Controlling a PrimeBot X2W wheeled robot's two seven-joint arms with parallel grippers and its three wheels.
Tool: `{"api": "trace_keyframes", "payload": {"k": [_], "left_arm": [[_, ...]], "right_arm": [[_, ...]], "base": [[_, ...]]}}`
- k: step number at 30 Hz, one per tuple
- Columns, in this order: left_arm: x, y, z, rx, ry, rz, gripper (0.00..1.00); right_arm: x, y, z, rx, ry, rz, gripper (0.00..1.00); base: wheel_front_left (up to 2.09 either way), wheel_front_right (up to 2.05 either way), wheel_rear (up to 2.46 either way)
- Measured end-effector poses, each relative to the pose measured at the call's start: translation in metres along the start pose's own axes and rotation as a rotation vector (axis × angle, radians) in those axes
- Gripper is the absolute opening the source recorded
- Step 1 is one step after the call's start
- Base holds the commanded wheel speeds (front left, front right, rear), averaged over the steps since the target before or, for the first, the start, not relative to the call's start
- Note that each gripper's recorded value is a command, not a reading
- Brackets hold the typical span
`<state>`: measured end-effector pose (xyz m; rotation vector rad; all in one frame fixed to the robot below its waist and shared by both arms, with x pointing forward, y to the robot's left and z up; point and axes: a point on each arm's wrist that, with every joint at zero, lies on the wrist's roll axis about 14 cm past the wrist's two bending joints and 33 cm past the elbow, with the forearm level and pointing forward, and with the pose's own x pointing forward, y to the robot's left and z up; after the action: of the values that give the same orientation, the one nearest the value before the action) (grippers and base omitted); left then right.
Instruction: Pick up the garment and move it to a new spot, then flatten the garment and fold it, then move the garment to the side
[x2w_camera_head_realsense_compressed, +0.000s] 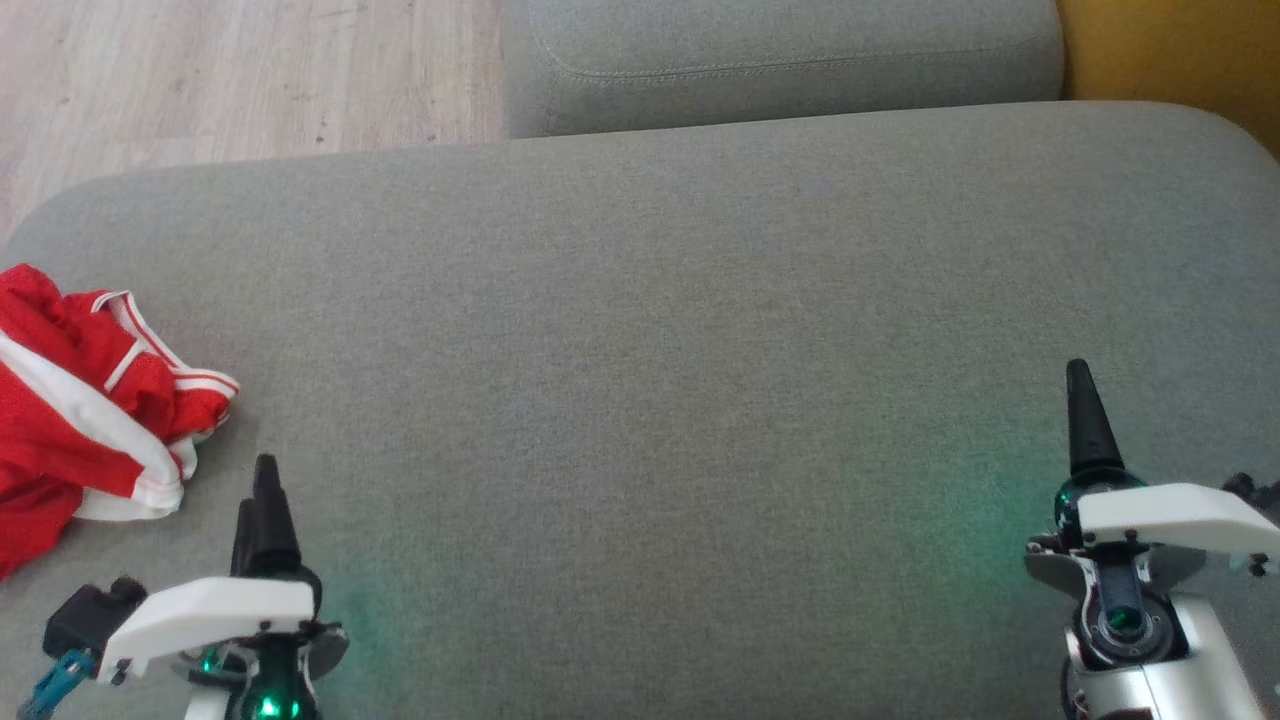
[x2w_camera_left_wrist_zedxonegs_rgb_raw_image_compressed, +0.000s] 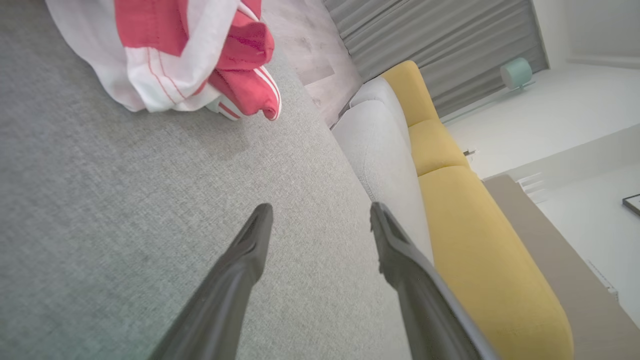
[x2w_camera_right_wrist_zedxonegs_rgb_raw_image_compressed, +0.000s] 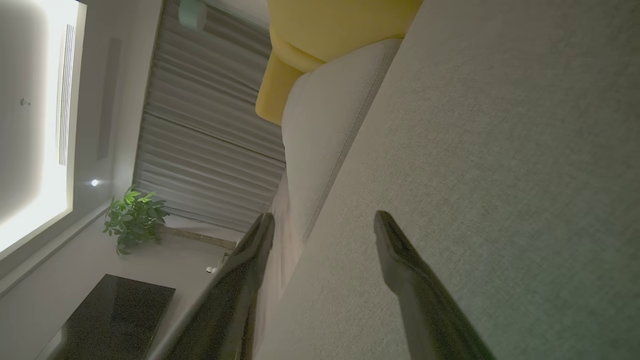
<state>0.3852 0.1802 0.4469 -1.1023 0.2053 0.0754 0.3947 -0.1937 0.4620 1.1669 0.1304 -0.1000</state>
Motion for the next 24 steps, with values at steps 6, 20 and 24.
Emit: {"api": "trace_keyframes", "payload": {"k": [6, 20, 24], "left_arm": [[0.001, 0.002, -0.005, 0.104, 0.015, 0.005, 1.00], [0.008, 0.004, -0.014, 0.320, 0.040, 0.009, 1.00], [0.009, 0.005, -0.017, 0.376, 0.046, 0.012, 1.00]], "right_arm": [[0.002, 0.000, -0.001, -0.098, 0.003, -0.001, 1.00], [0.014, 0.008, -0.008, -0.322, 0.020, 0.020, 1.00], [0.014, 0.006, -0.010, -0.382, 0.025, 0.020, 1.00]], "base": [[0.00, 0.00, 0.00], [0.00, 0.00, 0.00], [0.00, 0.00, 0.00]]}}
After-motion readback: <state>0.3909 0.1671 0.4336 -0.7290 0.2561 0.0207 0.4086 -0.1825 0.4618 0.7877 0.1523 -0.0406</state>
